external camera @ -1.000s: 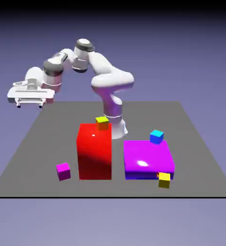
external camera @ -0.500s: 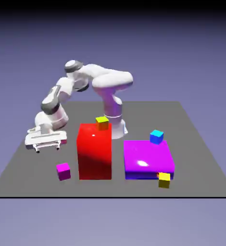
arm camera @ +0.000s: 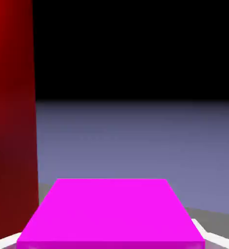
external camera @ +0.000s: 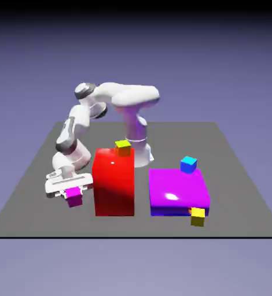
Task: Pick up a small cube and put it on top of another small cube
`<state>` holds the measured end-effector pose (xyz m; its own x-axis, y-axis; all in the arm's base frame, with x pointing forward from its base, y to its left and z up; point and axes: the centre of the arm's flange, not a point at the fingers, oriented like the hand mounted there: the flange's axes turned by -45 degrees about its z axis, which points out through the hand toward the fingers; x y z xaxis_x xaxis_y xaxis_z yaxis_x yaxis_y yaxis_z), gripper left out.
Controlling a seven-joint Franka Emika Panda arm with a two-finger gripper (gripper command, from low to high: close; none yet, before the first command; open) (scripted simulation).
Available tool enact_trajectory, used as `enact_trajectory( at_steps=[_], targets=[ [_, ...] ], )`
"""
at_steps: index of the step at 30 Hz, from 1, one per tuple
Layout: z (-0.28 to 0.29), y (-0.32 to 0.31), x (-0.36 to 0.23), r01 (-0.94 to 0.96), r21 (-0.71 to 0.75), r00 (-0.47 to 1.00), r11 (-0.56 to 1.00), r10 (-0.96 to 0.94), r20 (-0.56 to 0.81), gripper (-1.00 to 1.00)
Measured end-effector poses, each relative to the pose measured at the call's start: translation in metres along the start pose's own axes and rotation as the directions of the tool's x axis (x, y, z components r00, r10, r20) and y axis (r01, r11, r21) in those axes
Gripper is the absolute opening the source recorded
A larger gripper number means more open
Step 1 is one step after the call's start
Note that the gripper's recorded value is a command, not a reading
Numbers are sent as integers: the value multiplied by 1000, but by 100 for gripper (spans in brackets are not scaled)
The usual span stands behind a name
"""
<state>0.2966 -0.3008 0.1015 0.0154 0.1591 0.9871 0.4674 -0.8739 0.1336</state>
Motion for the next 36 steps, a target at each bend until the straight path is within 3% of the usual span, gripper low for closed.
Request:
enact_trajectory(
  at_steps=[4, 12, 24, 28, 32, 33, 36],
  targets=[
    [26, 22, 67, 250, 134, 968, 959, -244, -58, -100],
    [57, 21, 190, 549, 418, 833, 724, -517, -198, -100],
    [40, -38, 243, 184, 755, 981, 629, -165, -102, -100],
    [41, -60, 257, 45, 818, 999, 574, -21, -41, -100],
    [58, -87, 236, -13, 788, 999, 616, 48, -21, -100],
    [65, -98, 232, -13, 788, 999, 616, 47, -20, 100],
    [57, -85, 237, -13, 787, 999, 617, 48, -22, 100]
  ],
)
